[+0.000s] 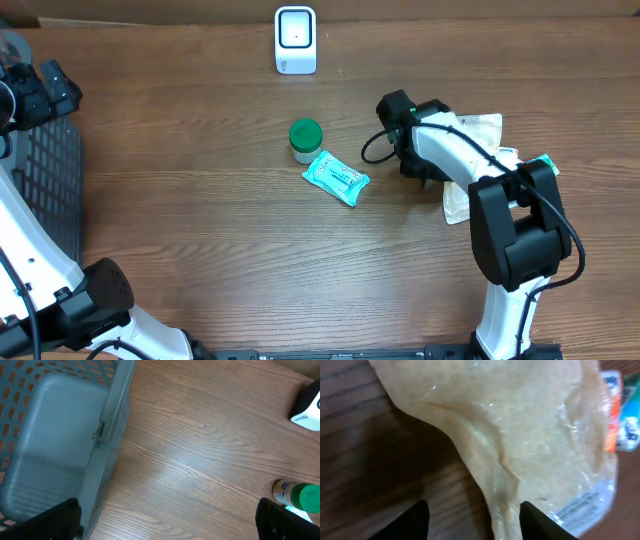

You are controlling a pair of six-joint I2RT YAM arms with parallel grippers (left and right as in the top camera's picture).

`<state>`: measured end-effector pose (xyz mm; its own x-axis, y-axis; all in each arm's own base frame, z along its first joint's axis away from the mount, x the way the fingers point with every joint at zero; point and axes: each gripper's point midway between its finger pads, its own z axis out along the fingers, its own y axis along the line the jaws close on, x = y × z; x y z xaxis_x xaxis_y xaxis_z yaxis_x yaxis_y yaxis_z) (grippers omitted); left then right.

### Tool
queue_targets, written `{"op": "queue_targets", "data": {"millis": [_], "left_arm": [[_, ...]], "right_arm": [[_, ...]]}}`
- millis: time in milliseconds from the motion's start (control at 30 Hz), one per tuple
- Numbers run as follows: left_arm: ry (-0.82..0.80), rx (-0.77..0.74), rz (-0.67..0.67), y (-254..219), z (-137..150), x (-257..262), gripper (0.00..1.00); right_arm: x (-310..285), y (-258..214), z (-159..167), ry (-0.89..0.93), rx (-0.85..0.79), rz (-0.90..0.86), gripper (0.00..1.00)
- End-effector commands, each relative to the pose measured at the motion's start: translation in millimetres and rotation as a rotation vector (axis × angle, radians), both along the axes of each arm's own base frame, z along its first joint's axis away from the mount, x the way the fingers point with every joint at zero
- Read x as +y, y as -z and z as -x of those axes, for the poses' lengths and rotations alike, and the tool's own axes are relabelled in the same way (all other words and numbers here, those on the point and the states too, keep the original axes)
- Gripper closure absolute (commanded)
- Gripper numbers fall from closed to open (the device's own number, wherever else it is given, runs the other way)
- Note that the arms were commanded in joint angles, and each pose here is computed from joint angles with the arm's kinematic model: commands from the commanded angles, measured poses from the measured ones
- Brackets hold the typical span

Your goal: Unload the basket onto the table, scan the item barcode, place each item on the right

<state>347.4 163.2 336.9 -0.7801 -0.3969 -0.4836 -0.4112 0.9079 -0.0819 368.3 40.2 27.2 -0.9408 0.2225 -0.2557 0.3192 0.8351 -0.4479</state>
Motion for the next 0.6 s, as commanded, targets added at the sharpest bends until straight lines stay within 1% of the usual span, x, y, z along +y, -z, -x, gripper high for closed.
{"op": "queue_targets", "data": {"millis": [0, 100, 300, 333, 367, 400, 433, 467, 500, 533, 567], "left_arm": [[0.023, -0.020, -0.020, -8, 1, -3, 0.00], [0.023, -0.020, -0.020, -8, 1, -3, 0.00], [0.023, -0.020, -0.020, -8, 1, -3, 0.00], [0.023, -0.020, -0.020, -8, 1, -3, 0.00], [0.023, -0.020, -0.020, -8, 1, -3, 0.01], [0.023, -0.020, -0.020, -8, 1, -3, 0.00], [0.023, -0.020, -0.020, -8, 1, -3, 0.01], [0.023, -0.020, -0.020, -8, 1, -3, 0.00], [0.023, -0.020, -0.020, -8, 1, -3, 0.01], [0.023, -0.020, -0.020, -8, 1, -3, 0.00], [0.023, -0.020, -0.020, -8, 1, -3, 0.00]], "right_arm": [[-17, 13, 7, 0.015, -0.021, 0.100, 0.46], [-31, 13, 4, 0.019, -0.059, 0.169, 0.46], [-50, 18, 2, 0.065, -0.086, 0.181, 0.48], [-55, 21, 3, 0.081, -0.087, 0.176, 0.55], [-57, 24, 3, 0.091, -0.085, 0.161, 0.65], [-56, 27, 5, 0.098, -0.076, 0.137, 0.73], [-53, 34, 8, 0.108, -0.054, 0.085, 0.78], [-51, 37, 8, 0.100, -0.039, 0.060, 0.84], [-48, 40, 9, 0.083, -0.019, 0.033, 0.93], [-45, 41, 9, 0.078, -0.011, 0.013, 0.96], [-43, 43, 10, 0.078, -0.007, 0.001, 0.96]]}}
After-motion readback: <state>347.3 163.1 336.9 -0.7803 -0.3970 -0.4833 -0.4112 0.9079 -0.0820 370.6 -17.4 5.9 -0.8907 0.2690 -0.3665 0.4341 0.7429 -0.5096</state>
